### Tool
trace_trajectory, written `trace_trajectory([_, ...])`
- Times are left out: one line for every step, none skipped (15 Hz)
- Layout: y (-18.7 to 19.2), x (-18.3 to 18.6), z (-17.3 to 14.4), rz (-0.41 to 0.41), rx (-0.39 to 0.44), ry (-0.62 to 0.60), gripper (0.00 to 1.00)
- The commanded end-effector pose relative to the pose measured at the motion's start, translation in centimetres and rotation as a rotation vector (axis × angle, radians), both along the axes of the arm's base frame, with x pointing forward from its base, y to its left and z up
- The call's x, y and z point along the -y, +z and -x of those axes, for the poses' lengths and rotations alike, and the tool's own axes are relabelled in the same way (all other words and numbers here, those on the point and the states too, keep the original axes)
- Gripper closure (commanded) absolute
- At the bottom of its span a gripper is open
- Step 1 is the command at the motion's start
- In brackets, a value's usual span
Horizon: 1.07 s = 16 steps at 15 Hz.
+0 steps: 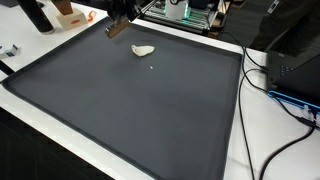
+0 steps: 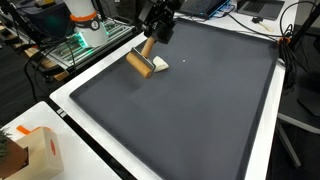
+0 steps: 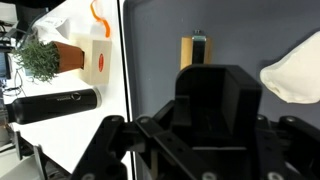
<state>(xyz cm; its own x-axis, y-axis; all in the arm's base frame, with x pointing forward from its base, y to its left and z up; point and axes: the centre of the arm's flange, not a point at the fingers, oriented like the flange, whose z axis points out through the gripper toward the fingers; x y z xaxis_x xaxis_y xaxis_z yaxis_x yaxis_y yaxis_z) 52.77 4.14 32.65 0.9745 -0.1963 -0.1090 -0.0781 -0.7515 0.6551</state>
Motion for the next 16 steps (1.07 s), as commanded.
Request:
trace_trajectory([2.2, 1.4, 1.1, -0.106, 0.003, 0.099, 0.79])
trace_trajectory([2.7, 1.6, 1.1, -0.133, 0.008, 0.129, 0.79])
trace_trajectory([3.1, 1.9, 1.2, -0.164, 0.012, 0.154, 0.79])
trace_trajectory([3.6, 2.2, 1.3, -0.202, 0.019, 0.185, 0.79])
trace_trajectory([4.0, 2.6, 1.4, -0.239, 0.026, 0.209, 0.79])
trace_trajectory([4.4, 2.9, 1.6, -0.286, 0.031, 0.239, 0.79])
trace_trajectory([4.7, 3.3, 1.7, -0.332, 0.034, 0.266, 0.79])
trace_trajectory([5.0, 3.7, 1.8, -0.377, 0.036, 0.291, 0.79])
trace_trajectory([5.3, 4.1, 2.0, -0.427, 0.039, 0.321, 0.79])
trace_trajectory([5.5, 4.5, 2.2, -0.474, 0.039, 0.345, 0.79])
trace_trajectory([5.7, 4.9, 2.3, -0.522, 0.039, 0.368, 0.79])
trace_trajectory([5.8, 5.3, 2.5, -0.571, 0.037, 0.394, 0.79])
trace_trajectory([6.0, 5.7, 2.6, -0.619, 0.034, 0.418, 0.79])
trace_trajectory([6.0, 6.0, 2.7, -0.669, 0.027, 0.442, 0.79])
trace_trajectory([6.1, 6.4, 2.8, -0.718, 0.02, 0.463, 0.79])
trace_trajectory([6.1, 6.7, 2.9, -0.765, 0.015, 0.486, 0.79])
